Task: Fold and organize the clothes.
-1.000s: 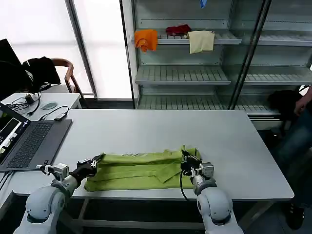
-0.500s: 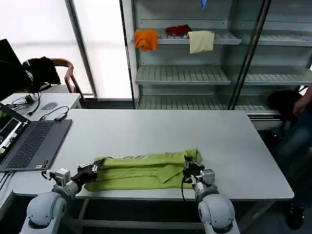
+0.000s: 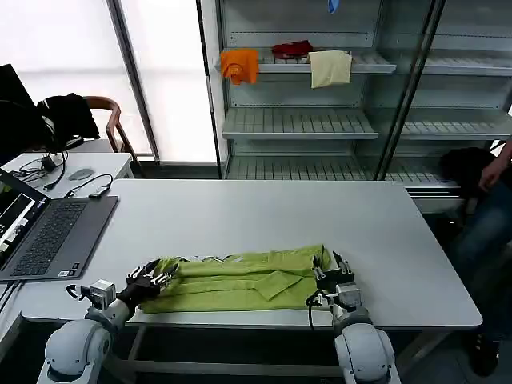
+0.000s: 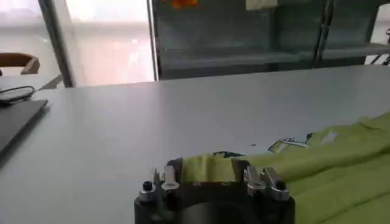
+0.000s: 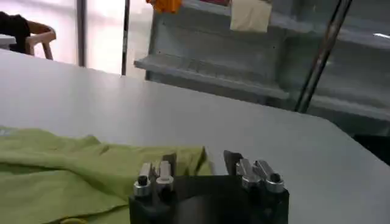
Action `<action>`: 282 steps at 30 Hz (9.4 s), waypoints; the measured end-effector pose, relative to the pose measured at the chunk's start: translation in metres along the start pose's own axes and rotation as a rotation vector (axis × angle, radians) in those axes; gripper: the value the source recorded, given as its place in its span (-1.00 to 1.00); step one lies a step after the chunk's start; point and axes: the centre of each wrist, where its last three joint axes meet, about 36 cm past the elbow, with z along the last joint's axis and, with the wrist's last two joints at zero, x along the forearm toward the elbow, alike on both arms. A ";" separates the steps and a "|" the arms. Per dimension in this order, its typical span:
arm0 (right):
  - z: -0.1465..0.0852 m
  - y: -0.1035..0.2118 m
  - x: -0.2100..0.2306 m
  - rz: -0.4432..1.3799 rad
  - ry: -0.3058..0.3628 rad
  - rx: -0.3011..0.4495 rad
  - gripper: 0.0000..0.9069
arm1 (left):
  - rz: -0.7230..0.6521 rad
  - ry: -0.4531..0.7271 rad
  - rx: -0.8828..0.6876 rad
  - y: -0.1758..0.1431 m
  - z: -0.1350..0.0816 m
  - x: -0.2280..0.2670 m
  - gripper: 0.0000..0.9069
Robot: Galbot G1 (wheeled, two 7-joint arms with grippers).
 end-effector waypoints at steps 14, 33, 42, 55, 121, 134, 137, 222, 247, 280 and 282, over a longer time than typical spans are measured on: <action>-0.034 -0.029 0.009 -0.046 -0.100 -0.155 1.00 | -0.150 -0.079 0.088 -0.026 0.022 0.015 1.00; -0.048 -0.031 0.002 -0.111 -0.149 -0.207 1.00 | -0.267 -0.107 0.186 -0.057 0.054 0.005 0.64; -0.046 -0.030 0.002 -0.110 -0.149 -0.198 1.00 | -0.274 -0.117 0.185 -0.065 0.063 0.002 -1.00; -0.048 -0.032 0.003 -0.098 -0.156 -0.183 1.00 | -0.252 -0.141 0.163 -0.080 0.071 -0.001 -1.00; -0.020 -0.029 -0.002 -0.078 -0.095 -0.110 1.00 | -0.202 -0.241 -0.320 -0.073 -0.032 0.011 -1.00; -0.016 -0.029 -0.008 -0.065 -0.087 -0.090 1.00 | -0.091 -0.207 -0.299 -0.140 -0.014 -0.015 -0.98; -0.015 -0.029 -0.009 -0.065 -0.083 -0.084 1.00 | -0.076 -0.188 -0.297 -0.148 -0.009 -0.020 -0.31; -0.026 -0.030 -0.011 -0.105 -0.115 -0.086 1.00 | -0.140 -0.038 0.213 -0.028 0.028 -0.022 -0.98; -0.031 -0.035 -0.005 -0.095 -0.135 -0.074 1.00 | -0.243 -0.116 -0.052 0.021 0.008 0.001 -1.00; 0.005 -0.054 -0.006 -0.063 -0.098 -0.106 1.00 | -0.232 -0.092 -0.579 0.014 -0.044 0.002 -0.96; 0.005 -0.056 -0.007 -0.059 -0.098 -0.108 1.00 | -0.211 -0.097 -0.571 -0.005 -0.040 -0.007 -0.96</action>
